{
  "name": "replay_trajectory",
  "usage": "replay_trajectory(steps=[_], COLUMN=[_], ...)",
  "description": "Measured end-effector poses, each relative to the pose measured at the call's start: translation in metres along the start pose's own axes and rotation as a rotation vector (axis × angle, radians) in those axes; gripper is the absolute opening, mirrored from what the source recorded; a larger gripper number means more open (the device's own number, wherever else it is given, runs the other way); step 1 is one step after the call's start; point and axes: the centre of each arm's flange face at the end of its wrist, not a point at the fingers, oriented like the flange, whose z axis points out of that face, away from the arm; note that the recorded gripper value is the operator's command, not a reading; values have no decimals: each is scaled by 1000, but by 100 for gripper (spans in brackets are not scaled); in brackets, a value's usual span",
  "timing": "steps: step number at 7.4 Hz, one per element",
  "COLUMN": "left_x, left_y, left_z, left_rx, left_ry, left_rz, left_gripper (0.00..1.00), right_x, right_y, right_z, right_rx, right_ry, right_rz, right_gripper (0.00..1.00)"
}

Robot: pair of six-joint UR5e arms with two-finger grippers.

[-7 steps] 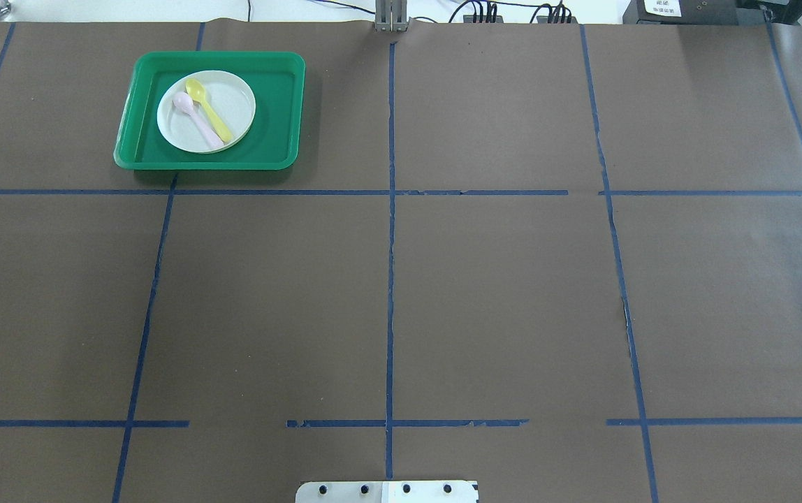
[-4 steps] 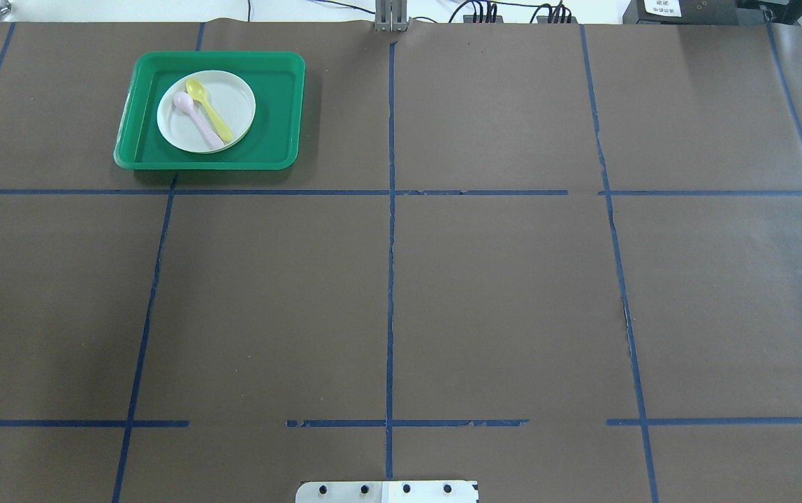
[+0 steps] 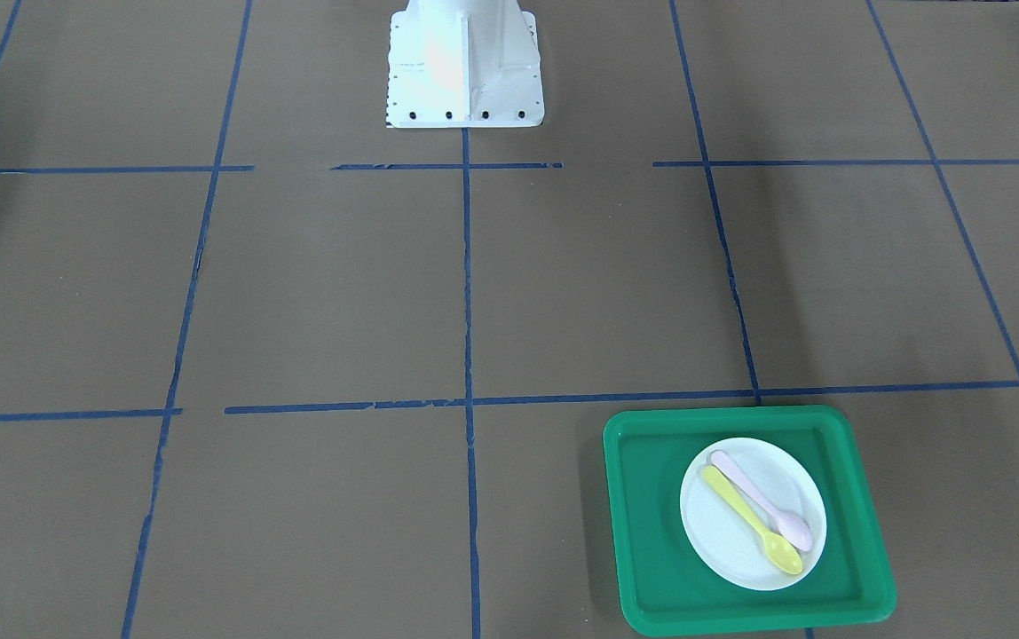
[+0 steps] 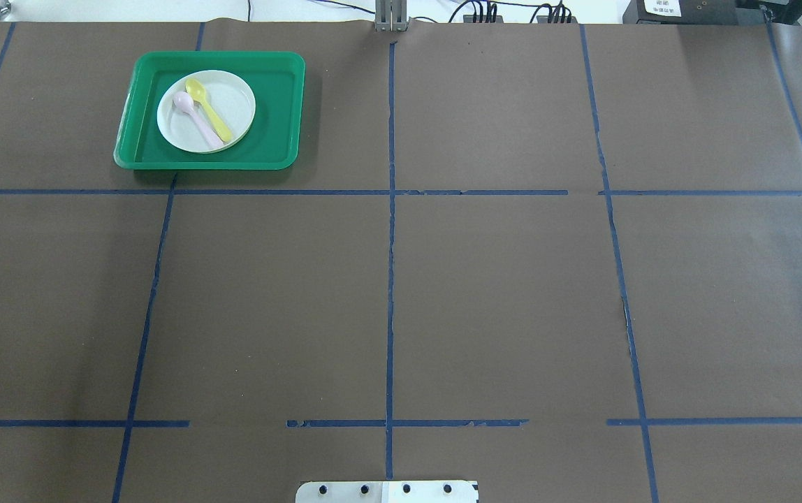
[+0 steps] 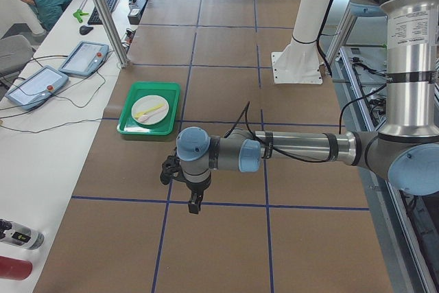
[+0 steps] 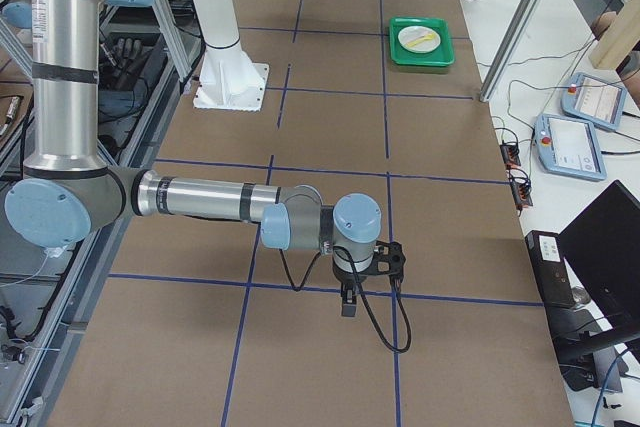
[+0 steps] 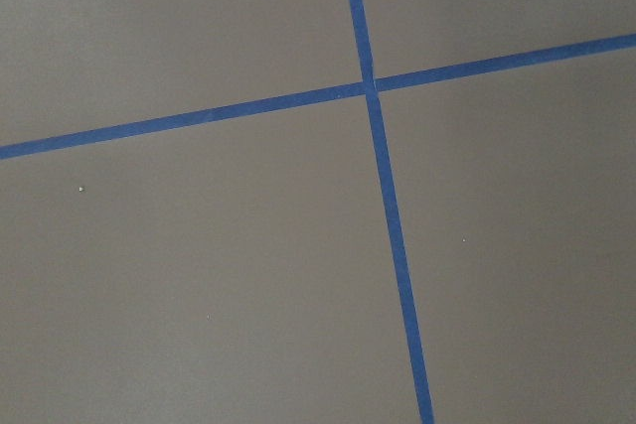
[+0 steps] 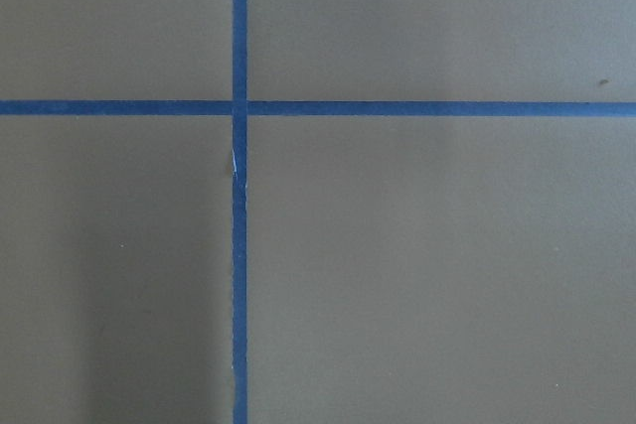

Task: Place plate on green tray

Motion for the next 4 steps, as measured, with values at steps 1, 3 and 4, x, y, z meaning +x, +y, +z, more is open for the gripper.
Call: replay_trajectory(steps=[1, 3, 4], left_x=[1, 1, 0], left_y=[-3, -6, -6], left_z=[-1, -2, -1], left_rx=[2, 3, 2], left_ry=[-1, -2, -2], left_rz=[1, 2, 1], left_gripper=[100, 100, 100], right_x=[0, 0, 0], right_y=[0, 0, 0], right_z=[0, 0, 0], right_rx=[0, 0, 0], right_ry=[0, 0, 0], right_rz=[0, 0, 0], right_gripper=[100, 100, 100])
